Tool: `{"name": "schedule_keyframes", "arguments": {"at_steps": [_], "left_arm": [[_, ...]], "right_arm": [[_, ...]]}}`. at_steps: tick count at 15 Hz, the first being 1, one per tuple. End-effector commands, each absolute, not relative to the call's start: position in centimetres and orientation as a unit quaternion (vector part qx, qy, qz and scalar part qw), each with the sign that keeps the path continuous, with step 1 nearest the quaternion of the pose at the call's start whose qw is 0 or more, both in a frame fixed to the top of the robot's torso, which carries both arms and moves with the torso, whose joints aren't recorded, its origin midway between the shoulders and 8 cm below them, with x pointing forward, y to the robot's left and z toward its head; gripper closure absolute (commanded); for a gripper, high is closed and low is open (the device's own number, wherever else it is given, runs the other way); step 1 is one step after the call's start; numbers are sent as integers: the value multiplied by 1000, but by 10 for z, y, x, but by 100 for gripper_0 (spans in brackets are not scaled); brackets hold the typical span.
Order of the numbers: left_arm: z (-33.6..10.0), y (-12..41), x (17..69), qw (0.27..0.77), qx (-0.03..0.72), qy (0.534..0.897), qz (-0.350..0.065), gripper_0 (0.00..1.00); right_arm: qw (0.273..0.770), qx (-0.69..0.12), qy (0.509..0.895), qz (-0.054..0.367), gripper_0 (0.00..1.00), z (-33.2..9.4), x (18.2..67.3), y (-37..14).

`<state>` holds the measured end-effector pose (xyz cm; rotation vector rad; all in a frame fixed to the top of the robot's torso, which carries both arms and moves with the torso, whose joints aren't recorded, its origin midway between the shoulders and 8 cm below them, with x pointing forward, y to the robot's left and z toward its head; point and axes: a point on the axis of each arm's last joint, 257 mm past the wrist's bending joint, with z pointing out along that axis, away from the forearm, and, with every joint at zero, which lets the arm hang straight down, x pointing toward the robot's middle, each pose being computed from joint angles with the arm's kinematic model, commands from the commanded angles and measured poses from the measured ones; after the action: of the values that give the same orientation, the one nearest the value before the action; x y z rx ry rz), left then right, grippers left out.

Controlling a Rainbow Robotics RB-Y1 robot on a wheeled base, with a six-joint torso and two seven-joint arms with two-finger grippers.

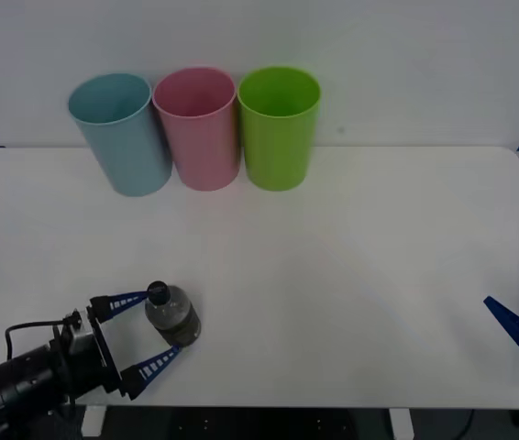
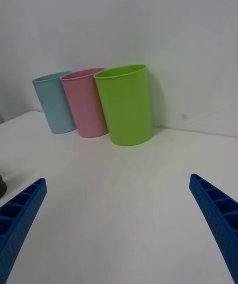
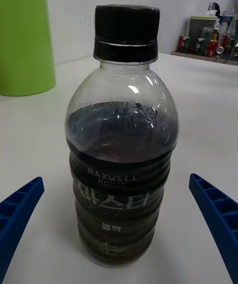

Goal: Grasp the object on the table and drop it into the matching bin: aluminum can to the light blue bin, PET bottle to the pink bin.

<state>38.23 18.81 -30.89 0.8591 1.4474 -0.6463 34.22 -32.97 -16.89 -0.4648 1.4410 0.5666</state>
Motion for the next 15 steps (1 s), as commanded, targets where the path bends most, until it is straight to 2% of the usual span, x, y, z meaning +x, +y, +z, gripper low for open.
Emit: {"name": "schedule_keyframes", "arguments": {"at_steps": [1,13,14,15], "left_arm": [[-309,175,386,623,375,625,-284,0],[-309,159,393,624,378,622,-285,0],[-308,159,393,625,379,621,-284,19],[-309,159,393,625,379,620,-284,43]], "right_arm": [[691,-208,645,253,0,-169,342,-330],[691,-208,645,253,0,-169,342,-330],[691,-208,645,253,0,-169,342,-330],[691,-208,645,253,0,-169,342,-330]]}}
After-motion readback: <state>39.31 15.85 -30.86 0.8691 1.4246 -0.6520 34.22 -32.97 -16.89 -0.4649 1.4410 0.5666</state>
